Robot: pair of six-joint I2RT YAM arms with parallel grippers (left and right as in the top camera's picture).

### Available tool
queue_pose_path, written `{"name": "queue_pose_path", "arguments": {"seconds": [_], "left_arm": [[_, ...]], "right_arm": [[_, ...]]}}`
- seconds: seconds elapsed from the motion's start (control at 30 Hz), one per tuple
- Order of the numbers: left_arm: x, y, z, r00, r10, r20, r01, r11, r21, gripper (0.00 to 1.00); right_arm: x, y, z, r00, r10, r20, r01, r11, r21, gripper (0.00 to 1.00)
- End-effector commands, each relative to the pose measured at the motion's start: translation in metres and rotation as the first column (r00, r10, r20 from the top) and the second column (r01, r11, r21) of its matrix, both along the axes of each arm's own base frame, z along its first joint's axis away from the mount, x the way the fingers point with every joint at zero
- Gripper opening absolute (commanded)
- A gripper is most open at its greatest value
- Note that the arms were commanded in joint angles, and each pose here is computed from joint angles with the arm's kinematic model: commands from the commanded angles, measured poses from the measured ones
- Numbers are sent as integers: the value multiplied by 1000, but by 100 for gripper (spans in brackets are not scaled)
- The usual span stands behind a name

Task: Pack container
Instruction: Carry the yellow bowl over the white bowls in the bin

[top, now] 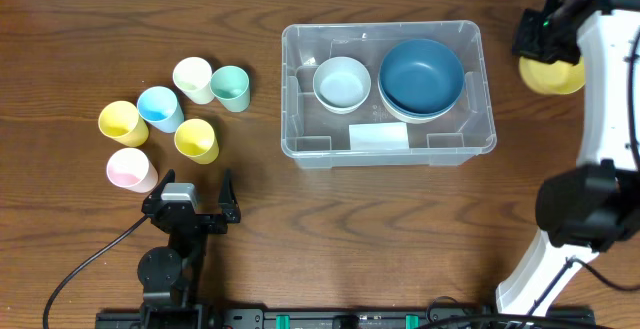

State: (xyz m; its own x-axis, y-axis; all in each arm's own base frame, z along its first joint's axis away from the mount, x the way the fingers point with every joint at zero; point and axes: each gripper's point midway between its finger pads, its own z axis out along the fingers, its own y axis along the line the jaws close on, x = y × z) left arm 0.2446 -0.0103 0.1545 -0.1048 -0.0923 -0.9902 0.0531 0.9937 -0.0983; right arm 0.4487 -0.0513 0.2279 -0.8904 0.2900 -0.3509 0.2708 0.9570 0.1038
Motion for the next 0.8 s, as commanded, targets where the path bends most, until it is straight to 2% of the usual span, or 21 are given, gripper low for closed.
{"name": "queue_pose_path", "arguments": {"seconds": [0.0, 0.17, 0.37, 0.53, 0.77], "left_arm": [[-1, -1, -15, 999, -9, -45, 9, 1000, 4, 98], [-1, -1, -15, 999, -9, -45, 9, 1000, 4, 98], [-1, -1, -15, 999, -9, -45, 9, 1000, 4, 98], [-1, -1, -15, 999, -9, -45, 9, 1000, 4, 98], [-1, -1, -15, 999, -9, -45, 9, 1000, 4, 98]], "right_arm": [[-12, 40, 74, 967, 179, 183, -177, 984, -25, 1], [-33, 134, 125, 832, 460, 311, -439, 888, -139, 1], [-44, 250, 120, 674, 664, 325, -624, 746, -232, 1], [-41, 304, 79, 632, 736, 241, -681, 677, -279, 1], [-28, 337, 6, 631, 767, 115, -737, 639, -220, 1]]}}
